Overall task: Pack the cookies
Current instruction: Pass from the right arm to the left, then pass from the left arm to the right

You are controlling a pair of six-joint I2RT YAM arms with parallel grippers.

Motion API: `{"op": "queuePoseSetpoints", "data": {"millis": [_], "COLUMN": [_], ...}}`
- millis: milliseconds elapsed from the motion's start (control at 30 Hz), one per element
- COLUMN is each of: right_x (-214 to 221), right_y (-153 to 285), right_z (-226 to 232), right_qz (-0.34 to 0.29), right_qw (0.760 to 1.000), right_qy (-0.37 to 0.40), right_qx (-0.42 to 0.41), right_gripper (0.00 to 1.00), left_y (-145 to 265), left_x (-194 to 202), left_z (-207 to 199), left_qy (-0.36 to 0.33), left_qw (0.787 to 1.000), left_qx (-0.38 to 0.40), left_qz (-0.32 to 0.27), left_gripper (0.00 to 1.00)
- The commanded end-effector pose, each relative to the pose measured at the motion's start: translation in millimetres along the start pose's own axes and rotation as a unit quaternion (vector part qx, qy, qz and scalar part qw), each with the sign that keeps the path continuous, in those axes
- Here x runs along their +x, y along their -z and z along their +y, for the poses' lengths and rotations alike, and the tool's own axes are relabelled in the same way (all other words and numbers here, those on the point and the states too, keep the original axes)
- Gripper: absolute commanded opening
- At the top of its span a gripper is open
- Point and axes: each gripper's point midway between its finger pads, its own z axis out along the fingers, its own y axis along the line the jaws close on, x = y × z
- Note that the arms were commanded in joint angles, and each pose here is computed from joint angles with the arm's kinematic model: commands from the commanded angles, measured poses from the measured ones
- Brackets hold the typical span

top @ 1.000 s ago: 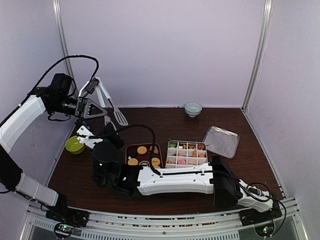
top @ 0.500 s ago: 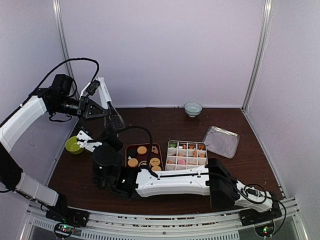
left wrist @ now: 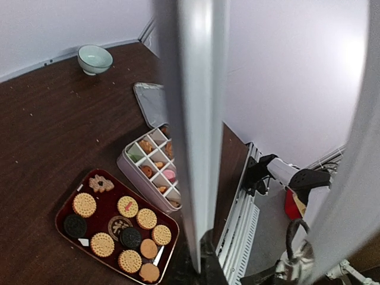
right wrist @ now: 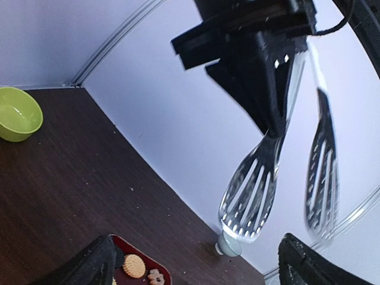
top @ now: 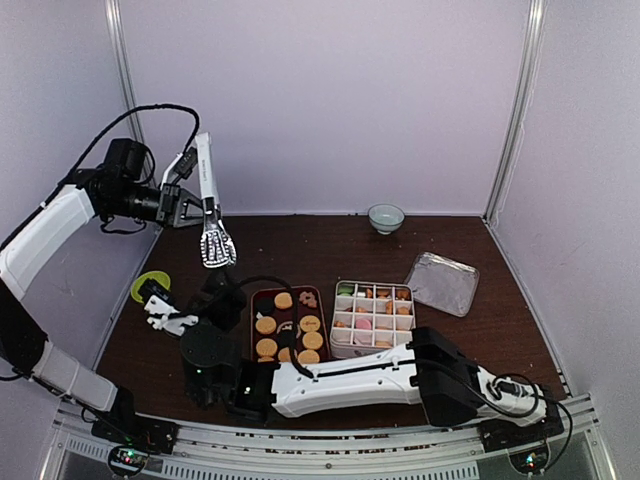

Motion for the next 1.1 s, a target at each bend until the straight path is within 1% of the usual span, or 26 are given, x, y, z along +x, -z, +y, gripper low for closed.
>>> {"op": "queuePoseSetpoints", "data": {"millis": [0,33,67,100,133,167,200,267,333,433,500,533,567,633,700,767,833,900,967,1033,1067], "right_x": [10,12,17,19,26,24,31,31,29,23,17,11,4,-4,-13,-22,-33,-38,-41,-42,-41], "right_y": [11,15,20,26,36,40,49,66,79,102,105,106,100,85,70,61,56,53,50,46,43], "right_z": [-32,-30,-27,-25,-16,-23,-19,-18,-20,-21,-29,-36,-47,-67,-83,-91,-95,-91,-85,-80,-76], "right_qz": [0.016,0.006,0.003,-0.002,-0.001,-0.001,0.002,-0.001,-0.002,-0.005,-0.007,-0.014,-0.022,-0.036,-0.053,-0.062,-0.063,-0.059,-0.055,-0.049,-0.043], "right_qw": [0.998,0.995,0.989,0.978,0.961,0.949,0.932,0.893,0.859,0.800,0.754,0.723,0.699,0.664,0.639,0.620,0.600,0.583,0.576,0.569,0.571], "right_qy": [-0.061,-0.067,-0.093,-0.116,-0.142,-0.169,-0.181,-0.210,-0.234,-0.257,-0.290,-0.317,-0.346,-0.398,-0.432,-0.444,-0.454,-0.461,-0.466,-0.477,-0.480], "right_qx": [-0.026,-0.069,-0.116,-0.174,-0.236,-0.268,-0.314,-0.397,-0.455,-0.542,-0.590,-0.614,-0.625,-0.632,-0.634,-0.644,-0.656,-0.667,-0.669,-0.668,-0.664], "right_gripper": [1.00,1.00,1.00,1.00,1.00,1.00,1.00,1.00,1.00,1.00,0.99,0.98,0.97,0.95,0.93,0.89,0.83,0.74,0.67,0.62,0.61], "left_y": [12,14,16,18,19,21,21,22,19,14,12,10,7,0,-7,-11,-13,-13,-14,-15,-15], "left_x": [-18,-18,-18,-17,-16,-15,-13,-7,1,15,27,35,43,62,77,86,89,90,93,95,96], "left_z": [-9,-10,-10,-10,-6,-6,-4,1,6,12,14,14,12,6,2,0,-1,-2,-1,-1,-1], "left_qy": [-0.101,-0.118,-0.136,-0.155,-0.177,-0.188,-0.196,-0.202,-0.195,-0.188,-0.194,-0.199,-0.204,-0.215,-0.223,-0.230,-0.234,-0.236,-0.238,-0.239,-0.238], "left_qw": [0.994,0.992,0.989,0.986,0.981,0.978,0.976,0.974,0.975,0.975,0.973,0.971,0.968,0.962,0.956,0.951,0.949,0.949,0.947,0.946,0.946], "left_qx": [-0.032,-0.040,-0.048,-0.056,-0.069,-0.073,-0.079,-0.086,-0.082,-0.075,-0.069,-0.064,-0.057,-0.037,-0.024,-0.020,-0.017,-0.015,-0.017,-0.017,-0.017], "left_qz": [-0.002,0.005,0.014,0.024,0.037,0.045,0.052,0.064,0.072,0.087,0.105,0.118,0.133,0.163,0.190,0.204,0.209,0.210,0.216,0.220,0.221], "left_gripper": [0.00,0.00,0.00,0.00,0.00,0.00,0.00,0.00,0.00,0.00,0.00,0.00,0.00,0.00,0.00,0.00,0.00,0.00,0.00,0.00,0.00]}}
